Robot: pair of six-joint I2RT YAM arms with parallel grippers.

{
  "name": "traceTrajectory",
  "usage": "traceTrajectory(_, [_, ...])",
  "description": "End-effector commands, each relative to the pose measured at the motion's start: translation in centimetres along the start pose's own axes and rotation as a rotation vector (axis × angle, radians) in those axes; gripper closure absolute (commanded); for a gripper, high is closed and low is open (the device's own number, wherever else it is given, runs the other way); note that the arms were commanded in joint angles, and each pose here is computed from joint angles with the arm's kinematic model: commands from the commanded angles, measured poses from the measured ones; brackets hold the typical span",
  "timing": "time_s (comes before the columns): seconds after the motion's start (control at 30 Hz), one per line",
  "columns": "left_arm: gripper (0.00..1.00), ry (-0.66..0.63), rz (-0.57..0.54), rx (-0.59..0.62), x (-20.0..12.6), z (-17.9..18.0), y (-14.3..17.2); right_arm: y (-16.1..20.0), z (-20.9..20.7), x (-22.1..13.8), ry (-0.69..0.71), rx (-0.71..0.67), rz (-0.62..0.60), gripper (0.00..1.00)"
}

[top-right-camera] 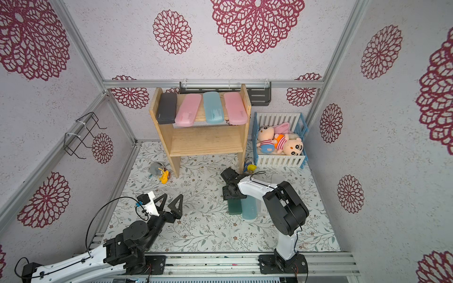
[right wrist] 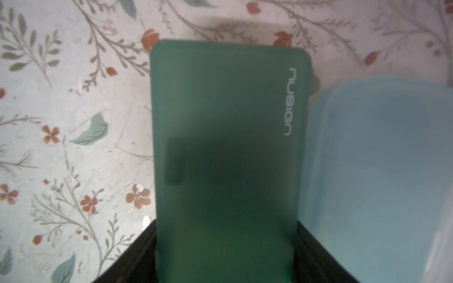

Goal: Remove the pencil cases from the shelf
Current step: Place the pencil case at the center of the board.

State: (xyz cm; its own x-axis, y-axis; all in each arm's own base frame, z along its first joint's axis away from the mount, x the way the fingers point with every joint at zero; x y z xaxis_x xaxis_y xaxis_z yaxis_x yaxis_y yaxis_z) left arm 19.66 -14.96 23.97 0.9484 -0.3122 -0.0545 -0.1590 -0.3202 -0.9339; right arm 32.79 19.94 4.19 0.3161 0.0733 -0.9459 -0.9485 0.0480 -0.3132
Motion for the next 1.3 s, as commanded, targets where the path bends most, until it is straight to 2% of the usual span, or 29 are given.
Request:
traceTrajectory(0.0, [0.03,-0.008,0.002,0.031,0.0,-0.1,-0.1,-1.1,-1.9,-0.6,0.051,-0.006,-0.046,0.32])
traceTrajectory(0.33, [0.03,-0.001,0.001,0.013,-0.2,0.1,0.0,-1.1,-4.7,-0.3,0.101,0.004,-0.043,0.27])
traceTrajectory(0.43, [0.03,-0.001,0.001,0.010,-0.2,0.0,-0.1,-1.3,-4.9,-0.6,0.104,0.004,-0.055,0.20])
traceTrajectory(0.57, [0.03,0.002,0.003,0.006,0.0,-0.4,-0.4,-1.9,-4.5,-1.2,0.079,0.009,-0.081,0.02])
traceTrajectory(0.73, [0.03,0.004,-0.002,-0.022,0.4,-1.4,-1.6,-3.8,-3.1,-3.0,0.038,0.002,-0.139,0.01])
traceTrajectory(0.83, [0.03,0.013,-0.004,-0.032,0.7,-2.5,-2.8,-5.5,-1.8,-5.4,-0.025,0.007,-0.205,0.01])
traceTrajectory(1.03, [0.03,0.011,-0.054,-0.089,1.4,-5.0,-7.4,-7.0,0.5,-11.0,-0.200,0.015,-0.308,0.01])
traceTrajectory(1.13, [0.03,-0.013,-0.100,-0.158,1.6,-5.4,-10.0,-7.2,0.9,-13.6,-0.267,0.022,-0.357,0.01])
traceTrajectory(1.27, [0.03,-0.005,-0.164,-0.310,2.2,-5.2,-14.1,-7.1,0.8,-15.9,-0.317,0.039,-0.412,0.01])
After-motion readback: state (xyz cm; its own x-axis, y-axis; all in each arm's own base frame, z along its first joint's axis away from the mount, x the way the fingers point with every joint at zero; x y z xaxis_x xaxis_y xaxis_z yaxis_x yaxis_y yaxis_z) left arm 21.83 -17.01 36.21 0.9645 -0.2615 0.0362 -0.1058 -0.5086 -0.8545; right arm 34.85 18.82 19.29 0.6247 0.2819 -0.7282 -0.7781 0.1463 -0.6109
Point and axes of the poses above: each gripper's point midway between its finger pads, its own x axis out along the fingers, its own z axis along the line the jaws close on, y = z × x, the point moved 1 cm from there along -x, back along the fingers, and after that the axes turned 8 degrees about x, right-handed, at the moved point
